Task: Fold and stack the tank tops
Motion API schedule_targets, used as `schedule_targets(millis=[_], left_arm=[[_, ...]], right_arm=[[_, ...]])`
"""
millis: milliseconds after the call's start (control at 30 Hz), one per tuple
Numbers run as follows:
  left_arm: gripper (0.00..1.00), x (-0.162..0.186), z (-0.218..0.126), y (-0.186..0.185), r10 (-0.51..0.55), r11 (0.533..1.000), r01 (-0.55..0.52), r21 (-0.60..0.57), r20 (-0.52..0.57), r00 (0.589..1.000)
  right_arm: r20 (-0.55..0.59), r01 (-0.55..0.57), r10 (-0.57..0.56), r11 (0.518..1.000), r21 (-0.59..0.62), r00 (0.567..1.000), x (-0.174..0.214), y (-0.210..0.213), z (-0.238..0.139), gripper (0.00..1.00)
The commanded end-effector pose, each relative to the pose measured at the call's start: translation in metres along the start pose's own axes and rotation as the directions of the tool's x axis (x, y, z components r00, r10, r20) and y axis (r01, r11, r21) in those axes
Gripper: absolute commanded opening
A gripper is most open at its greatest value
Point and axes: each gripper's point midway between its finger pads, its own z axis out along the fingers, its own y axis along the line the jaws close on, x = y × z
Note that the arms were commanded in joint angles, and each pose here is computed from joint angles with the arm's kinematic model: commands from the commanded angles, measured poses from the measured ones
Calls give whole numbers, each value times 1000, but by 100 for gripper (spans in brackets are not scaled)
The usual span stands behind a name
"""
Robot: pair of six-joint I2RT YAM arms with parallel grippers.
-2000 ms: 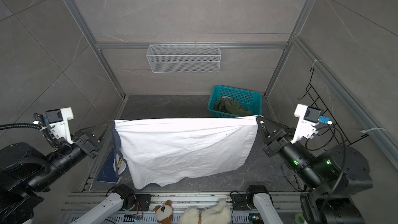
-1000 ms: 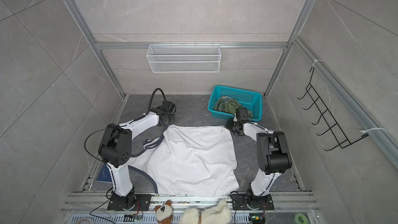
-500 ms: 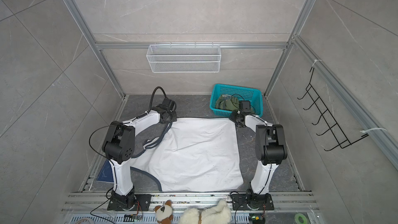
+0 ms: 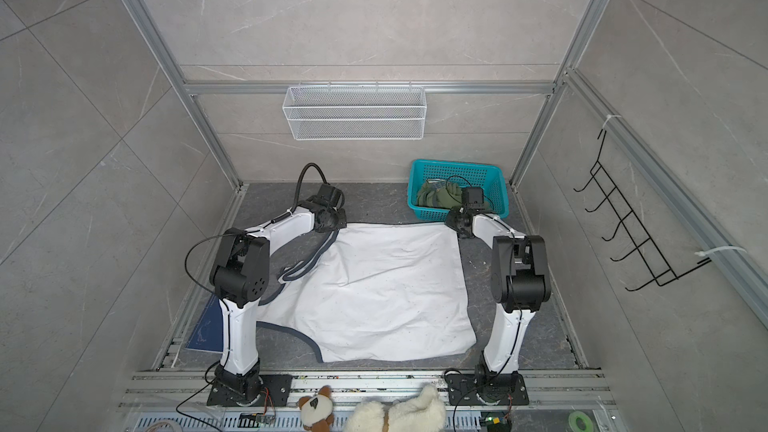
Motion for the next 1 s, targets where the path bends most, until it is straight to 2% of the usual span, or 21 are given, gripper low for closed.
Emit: schedule_targets(millis=[0, 33, 100, 167, 267, 367, 533, 733, 867, 967], left_arm=[[25, -14, -4, -2, 26, 1000, -26, 6, -12, 1000], [36, -16, -8, -3, 30, 1000, -30, 8, -22, 999], [52, -20, -21, -3, 35, 999, -35, 8, -41, 999], [64, -24, -46, 2, 32, 999, -32, -4, -45, 998], [73, -19, -88, 18, 1, 1000, -1, -11, -28, 1000], [75, 3, -128, 47, -55, 998, 53, -41, -27, 998], [75, 73, -168, 116, -135, 962, 113, -249, -71, 988], [73, 125, -158, 149, -233, 944, 189, -270, -140, 962], [63, 135, -143, 145, -251, 949, 206, -241, -174, 952], [59, 140, -132, 149, -255, 944, 199, -265, -200, 946]], right_arm=[[-10, 9, -9, 1000, 23, 1000, 1, -6, -3, 42], [0, 7, -7, 1000, 20, 1000, -1, -5, -9, 48], [25, 14, -15, 1000, 12, 1000, -6, -1, -25, 59], [44, 18, -18, 1000, 7, 999, -7, 3, -46, 67], [44, 25, -23, 999, -33, 999, 5, 12, -73, 69], [14, 37, -36, 998, -59, 999, 31, 17, -90, 69], [-17, 45, -47, 993, -112, 999, 70, 17, -114, 69], [-26, 35, -39, 988, -149, 999, 92, 13, -136, 70], [-31, 45, -51, 984, -170, 998, 98, 13, -146, 70], [-38, 46, -53, 985, -167, 998, 104, 10, -150, 70]])
